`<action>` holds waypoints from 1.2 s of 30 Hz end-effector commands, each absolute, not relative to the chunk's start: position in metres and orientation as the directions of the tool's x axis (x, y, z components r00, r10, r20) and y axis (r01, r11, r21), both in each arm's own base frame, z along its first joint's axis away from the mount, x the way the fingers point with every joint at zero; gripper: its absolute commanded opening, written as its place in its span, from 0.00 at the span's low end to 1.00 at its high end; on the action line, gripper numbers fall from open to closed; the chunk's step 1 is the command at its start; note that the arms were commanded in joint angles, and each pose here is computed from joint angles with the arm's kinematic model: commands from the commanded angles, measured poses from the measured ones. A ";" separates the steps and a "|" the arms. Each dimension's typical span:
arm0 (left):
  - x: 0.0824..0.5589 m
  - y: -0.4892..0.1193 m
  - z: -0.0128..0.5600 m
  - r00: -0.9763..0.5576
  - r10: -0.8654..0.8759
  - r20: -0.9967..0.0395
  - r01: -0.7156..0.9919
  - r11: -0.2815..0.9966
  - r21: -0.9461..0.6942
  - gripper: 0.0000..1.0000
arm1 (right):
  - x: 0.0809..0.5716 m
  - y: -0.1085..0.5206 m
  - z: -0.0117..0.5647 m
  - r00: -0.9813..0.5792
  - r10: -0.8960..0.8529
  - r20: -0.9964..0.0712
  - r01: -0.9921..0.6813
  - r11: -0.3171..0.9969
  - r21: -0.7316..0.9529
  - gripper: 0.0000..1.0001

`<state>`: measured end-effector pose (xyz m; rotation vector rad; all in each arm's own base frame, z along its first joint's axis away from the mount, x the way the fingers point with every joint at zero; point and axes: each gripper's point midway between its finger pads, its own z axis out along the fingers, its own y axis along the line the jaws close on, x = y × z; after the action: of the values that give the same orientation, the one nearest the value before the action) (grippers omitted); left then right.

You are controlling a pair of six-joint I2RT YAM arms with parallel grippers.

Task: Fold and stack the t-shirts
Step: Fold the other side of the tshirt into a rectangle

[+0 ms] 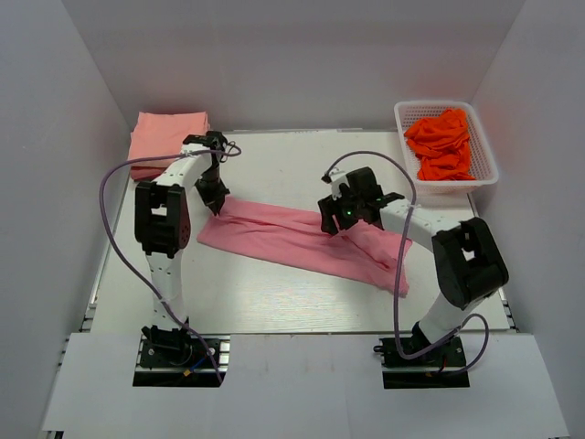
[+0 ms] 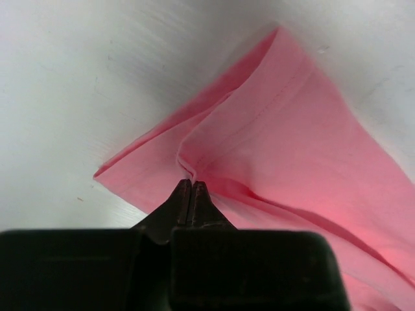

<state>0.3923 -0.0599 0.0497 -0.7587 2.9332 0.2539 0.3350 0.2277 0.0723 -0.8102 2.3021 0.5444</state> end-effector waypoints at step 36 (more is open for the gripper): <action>0.413 0.005 0.117 -0.693 -0.537 -0.481 -0.667 0.731 0.144 0.99 | 0.302 0.213 0.115 -0.667 -0.238 -0.706 -0.514 0.833 0.204 0.90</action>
<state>0.3784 0.0064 0.0624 -0.8734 2.7051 0.5475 0.3027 0.2243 0.1004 -0.6782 2.2854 0.5361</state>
